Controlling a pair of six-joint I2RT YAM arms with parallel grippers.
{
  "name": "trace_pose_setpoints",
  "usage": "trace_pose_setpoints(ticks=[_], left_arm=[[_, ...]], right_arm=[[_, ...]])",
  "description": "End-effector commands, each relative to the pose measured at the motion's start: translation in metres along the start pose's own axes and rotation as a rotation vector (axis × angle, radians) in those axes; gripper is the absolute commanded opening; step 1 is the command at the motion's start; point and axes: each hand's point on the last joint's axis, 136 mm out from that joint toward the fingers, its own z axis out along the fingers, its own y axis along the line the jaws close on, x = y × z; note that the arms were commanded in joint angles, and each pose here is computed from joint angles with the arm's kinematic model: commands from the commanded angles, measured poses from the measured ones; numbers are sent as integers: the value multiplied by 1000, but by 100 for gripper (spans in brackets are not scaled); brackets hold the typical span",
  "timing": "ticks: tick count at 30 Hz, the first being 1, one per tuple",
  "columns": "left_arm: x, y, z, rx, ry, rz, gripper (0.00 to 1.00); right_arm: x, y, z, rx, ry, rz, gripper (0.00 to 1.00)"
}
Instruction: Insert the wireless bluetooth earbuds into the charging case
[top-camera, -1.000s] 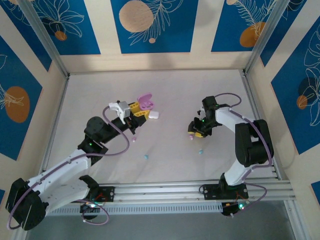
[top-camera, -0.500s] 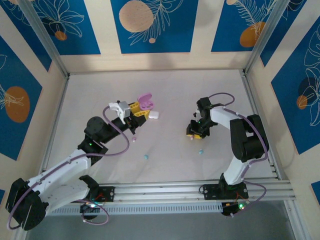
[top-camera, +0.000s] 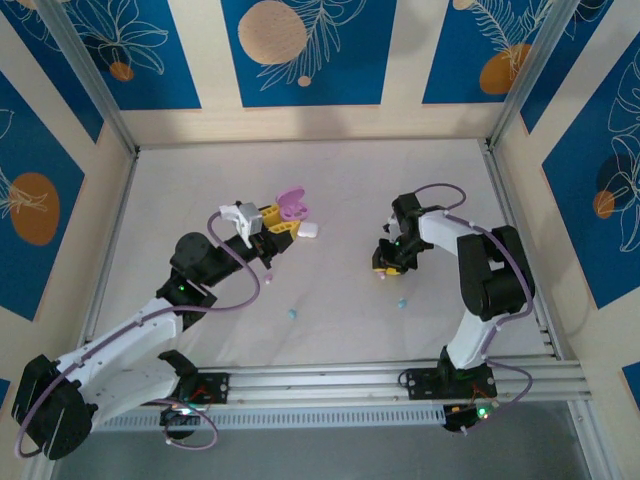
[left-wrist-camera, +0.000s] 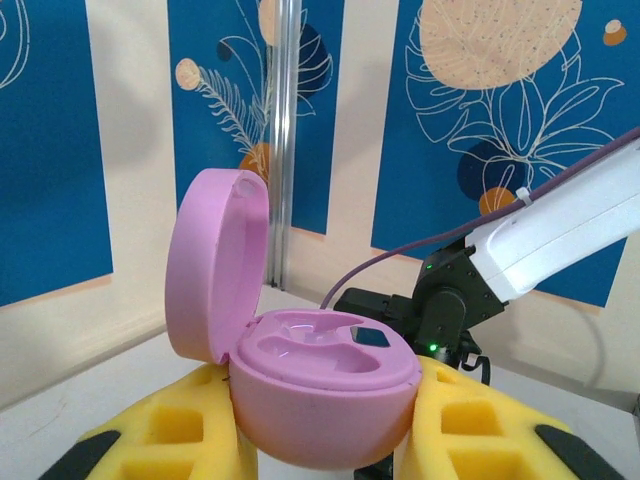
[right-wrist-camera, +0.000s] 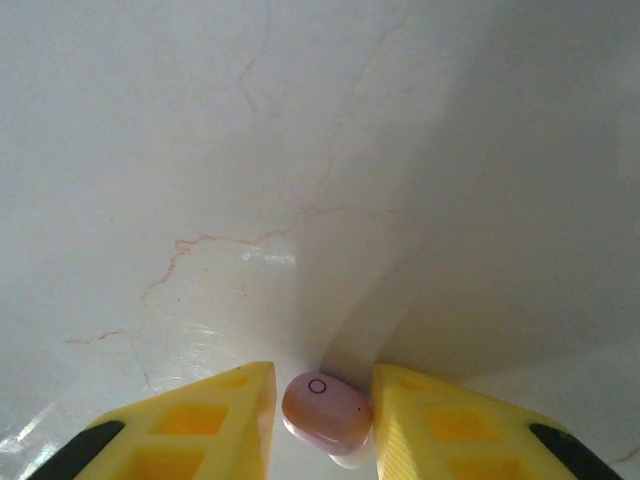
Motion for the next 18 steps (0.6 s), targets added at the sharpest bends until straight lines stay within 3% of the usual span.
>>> trace_pose_setpoints(ticks=[1, 18], left_arm=[[-5, 1, 0, -13, -12, -4, 23], [-2, 4, 1, -26, -4, -6, 25]], right_arm=[[0, 14, -1, -59, 17, -32, 32], [8, 19, -1, -68, 58, -65, 29]])
